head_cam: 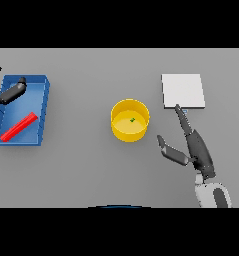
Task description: Pick up the red beaker and tilt it to pour out 1 green nut into yellow bowl. Pick up the yellow bowl and place it on the metallic measuring scale.
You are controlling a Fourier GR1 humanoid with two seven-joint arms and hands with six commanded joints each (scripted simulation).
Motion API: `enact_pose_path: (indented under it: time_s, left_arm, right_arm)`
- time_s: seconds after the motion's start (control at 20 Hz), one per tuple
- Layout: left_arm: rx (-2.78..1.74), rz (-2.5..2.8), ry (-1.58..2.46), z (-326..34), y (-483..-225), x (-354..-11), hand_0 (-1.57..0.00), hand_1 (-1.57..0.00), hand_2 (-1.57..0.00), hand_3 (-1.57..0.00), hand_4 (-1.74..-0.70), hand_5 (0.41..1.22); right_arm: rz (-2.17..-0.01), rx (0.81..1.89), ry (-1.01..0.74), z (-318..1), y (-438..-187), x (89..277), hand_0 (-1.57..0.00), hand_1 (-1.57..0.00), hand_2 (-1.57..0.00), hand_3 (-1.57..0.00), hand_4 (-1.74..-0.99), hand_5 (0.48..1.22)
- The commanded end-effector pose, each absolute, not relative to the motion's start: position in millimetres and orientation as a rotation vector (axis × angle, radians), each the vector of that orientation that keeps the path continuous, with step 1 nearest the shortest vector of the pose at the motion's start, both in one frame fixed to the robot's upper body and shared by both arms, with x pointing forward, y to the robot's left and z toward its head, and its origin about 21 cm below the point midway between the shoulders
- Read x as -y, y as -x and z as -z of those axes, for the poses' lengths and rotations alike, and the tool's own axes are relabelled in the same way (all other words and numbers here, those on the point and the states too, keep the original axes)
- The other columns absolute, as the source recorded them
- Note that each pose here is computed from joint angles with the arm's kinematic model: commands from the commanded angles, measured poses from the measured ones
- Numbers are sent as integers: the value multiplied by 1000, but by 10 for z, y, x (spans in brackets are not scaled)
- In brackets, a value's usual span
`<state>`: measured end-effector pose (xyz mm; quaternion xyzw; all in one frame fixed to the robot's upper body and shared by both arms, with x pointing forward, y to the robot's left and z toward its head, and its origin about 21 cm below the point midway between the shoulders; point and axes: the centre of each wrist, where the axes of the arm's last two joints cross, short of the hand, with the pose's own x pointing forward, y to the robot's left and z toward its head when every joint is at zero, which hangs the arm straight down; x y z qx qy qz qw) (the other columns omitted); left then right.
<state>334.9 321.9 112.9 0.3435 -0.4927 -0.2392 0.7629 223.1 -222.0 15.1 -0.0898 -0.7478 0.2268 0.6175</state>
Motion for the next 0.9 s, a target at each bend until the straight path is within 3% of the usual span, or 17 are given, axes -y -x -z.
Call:
enact_pose_path:
  time_s: [0.0,0.25,0.5,0.85]
  left_arm:
    - [1078,515,-737,-1111,-3342,-3217,-20,-16,-16,-15,-779,693]
    - [1076,515,-727,-1106,-3365,-3184,-6,-5,-5,-4,-794,710]
    - [1073,524,-727,-1078,-3372,-3187,-1,-1,-1,-1,-793,716]
    - [1072,533,-723,-1101,-3386,-3162,1,1,1,1,-799,720]
  right_arm:
    - [-583,1725,220,-177,-2270,2252,1,1,1,1,-1202,709]
    - [-940,1670,302,-422,-2543,2191,1,1,1,1,-1278,683]
    - [-1364,1625,389,-590,-2774,2017,1,1,1,1,-1276,666]
    - [-1639,1554,348,-691,-3068,1757,1,1,1,1,-1276,670]
